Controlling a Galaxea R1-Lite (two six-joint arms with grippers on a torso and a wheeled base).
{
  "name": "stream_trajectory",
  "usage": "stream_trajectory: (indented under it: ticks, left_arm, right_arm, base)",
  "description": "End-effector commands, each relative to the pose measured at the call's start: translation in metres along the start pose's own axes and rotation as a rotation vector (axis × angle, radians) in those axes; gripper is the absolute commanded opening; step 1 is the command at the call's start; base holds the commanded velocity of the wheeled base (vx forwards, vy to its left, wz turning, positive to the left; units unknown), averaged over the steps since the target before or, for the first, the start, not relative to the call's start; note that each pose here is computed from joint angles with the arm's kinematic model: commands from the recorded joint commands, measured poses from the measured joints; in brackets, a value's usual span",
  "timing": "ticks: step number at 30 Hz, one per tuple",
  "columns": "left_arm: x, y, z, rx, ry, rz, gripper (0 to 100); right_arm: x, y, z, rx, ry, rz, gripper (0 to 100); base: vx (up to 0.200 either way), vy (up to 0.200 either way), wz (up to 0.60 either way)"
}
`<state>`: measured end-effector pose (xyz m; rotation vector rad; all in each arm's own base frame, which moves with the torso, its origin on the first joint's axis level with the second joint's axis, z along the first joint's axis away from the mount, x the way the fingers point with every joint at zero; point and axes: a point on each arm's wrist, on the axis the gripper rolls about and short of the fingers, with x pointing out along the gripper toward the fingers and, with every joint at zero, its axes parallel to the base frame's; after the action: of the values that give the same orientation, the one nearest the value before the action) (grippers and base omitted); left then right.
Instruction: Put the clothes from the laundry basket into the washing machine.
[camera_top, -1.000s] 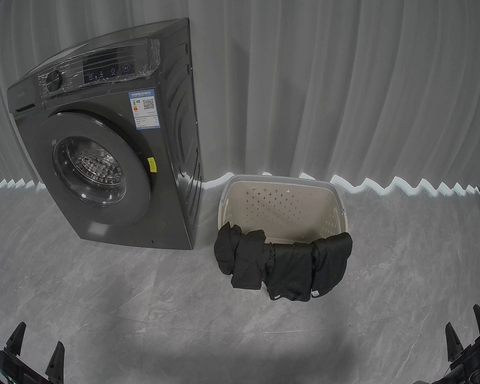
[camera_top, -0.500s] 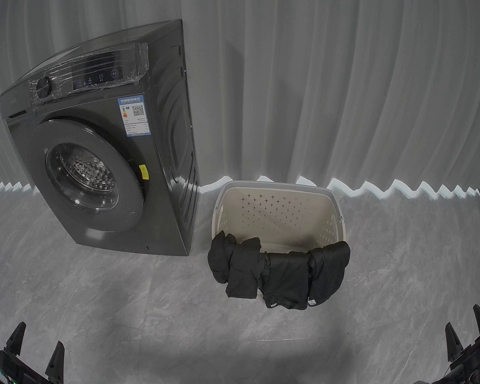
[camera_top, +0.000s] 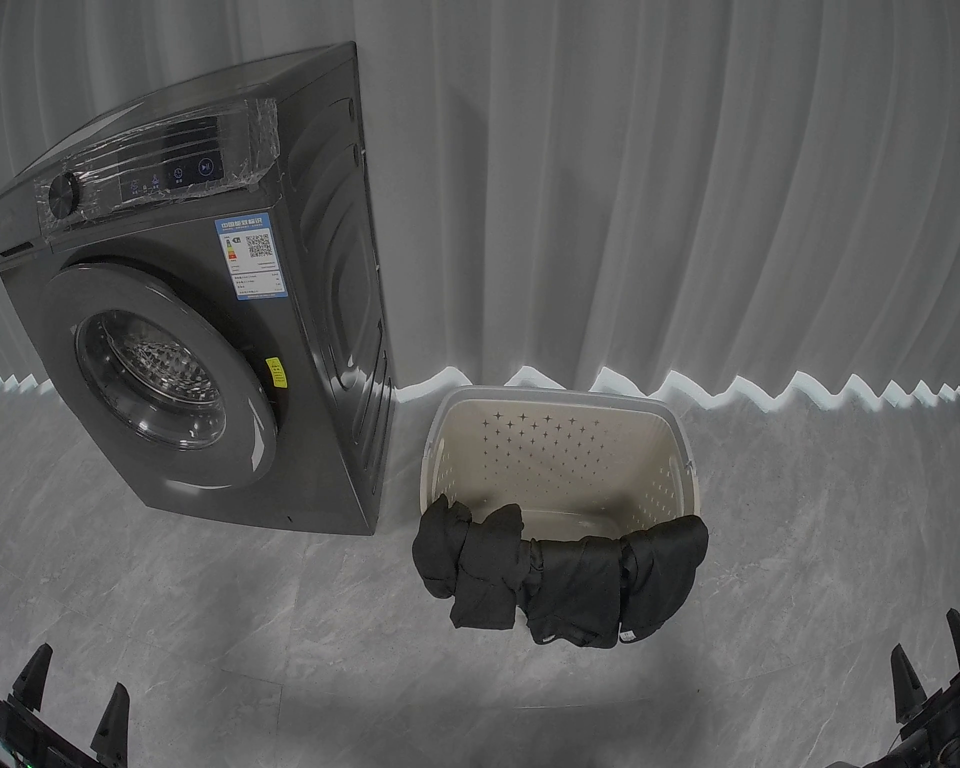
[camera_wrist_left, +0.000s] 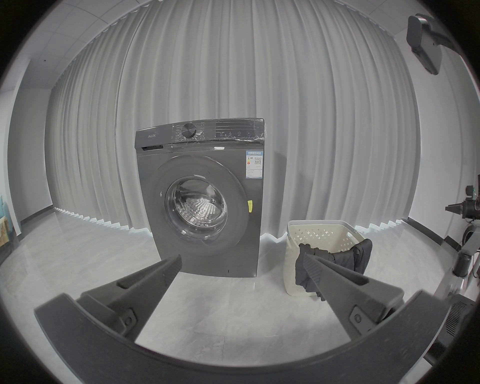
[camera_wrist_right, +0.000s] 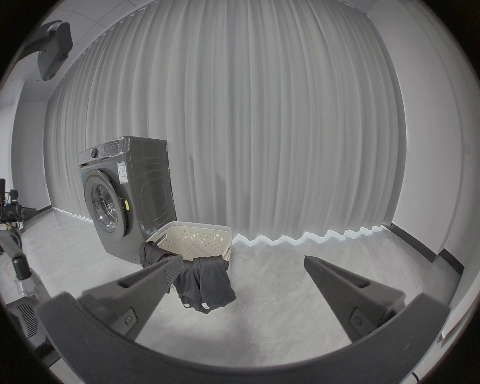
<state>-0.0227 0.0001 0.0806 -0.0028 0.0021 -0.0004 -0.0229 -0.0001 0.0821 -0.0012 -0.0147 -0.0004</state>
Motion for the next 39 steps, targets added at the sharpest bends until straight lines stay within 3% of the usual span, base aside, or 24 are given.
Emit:
stream_trajectory:
  ticks: [1,10,25,31,39]
  left_arm:
    - [-0.0001,0.0,-0.0053,0.0,-0.001,0.0,100]
    - [-0.0001,0.0,-0.0053,-0.002,-0.001,0.0,100]
    - [-0.0001,0.0,-0.0053,-0.002,-0.001,0.003,100]
    - [-0.0001,0.0,-0.0053,-0.002,-0.001,0.003,100]
    - [-0.0001,0.0,-0.0053,-0.003,-0.001,0.0,100]
  right_arm:
    - [0.0,0.0,-0.0052,0.0,0.001,0.0,100]
    - [0.0,0.0,-0.0052,0.0,0.001,0.0,100]
    - [0.0,0.0,-0.0052,0.0,0.001,0.002,100]
    - [0.0,0.0,-0.0052,0.0,0.001,0.002,100]
    - [0.0,0.0,-0.0052,0.0,0.001,0.002,100]
  base:
    - [0.2,0.0,0.0]
    - [0.089,0.0,0.0]
    - [0.0,-0.2,0.0]
    - [0.0,0.0,0.0]
    - [0.2,0.0,0.0]
